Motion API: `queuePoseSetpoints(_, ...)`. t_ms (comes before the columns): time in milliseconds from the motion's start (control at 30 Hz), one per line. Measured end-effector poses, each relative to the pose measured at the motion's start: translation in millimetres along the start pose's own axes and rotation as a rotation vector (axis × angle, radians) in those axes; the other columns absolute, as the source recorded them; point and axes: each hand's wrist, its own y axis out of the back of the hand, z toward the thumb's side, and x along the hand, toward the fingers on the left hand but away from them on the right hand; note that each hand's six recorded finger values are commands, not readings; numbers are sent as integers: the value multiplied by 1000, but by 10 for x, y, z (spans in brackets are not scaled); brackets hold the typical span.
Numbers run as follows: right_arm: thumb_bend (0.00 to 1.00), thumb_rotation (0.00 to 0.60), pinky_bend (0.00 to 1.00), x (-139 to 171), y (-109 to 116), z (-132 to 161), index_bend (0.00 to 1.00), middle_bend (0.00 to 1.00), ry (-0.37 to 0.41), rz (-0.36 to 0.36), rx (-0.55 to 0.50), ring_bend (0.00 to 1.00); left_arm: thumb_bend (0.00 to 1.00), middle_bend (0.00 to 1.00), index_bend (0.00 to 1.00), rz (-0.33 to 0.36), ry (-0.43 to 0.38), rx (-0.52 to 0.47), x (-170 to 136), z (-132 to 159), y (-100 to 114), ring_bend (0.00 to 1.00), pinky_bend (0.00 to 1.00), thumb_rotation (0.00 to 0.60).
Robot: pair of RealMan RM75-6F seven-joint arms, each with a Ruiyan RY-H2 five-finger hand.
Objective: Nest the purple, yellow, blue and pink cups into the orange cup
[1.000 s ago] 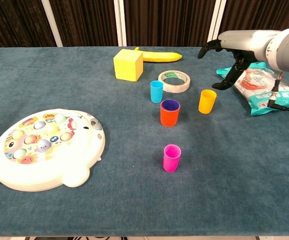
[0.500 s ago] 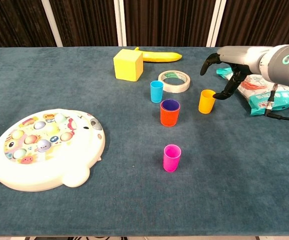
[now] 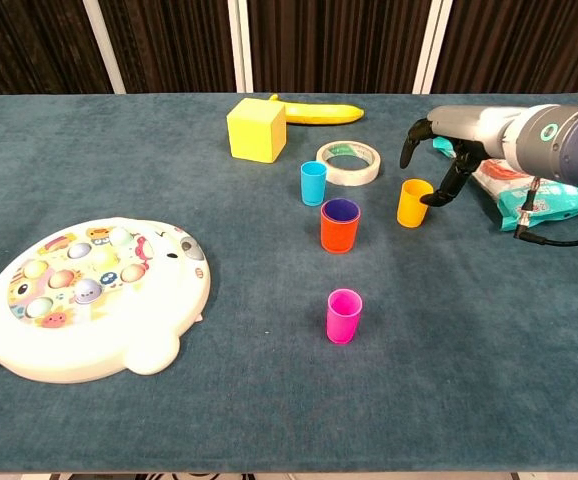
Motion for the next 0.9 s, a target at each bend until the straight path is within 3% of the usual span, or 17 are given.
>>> queuePoseSetpoints(900,398,600,61,-99,-83,-63,411,0,-27,11,-2,72,305,53,36,-1,0,1,-1,-1,0,0,0,600)
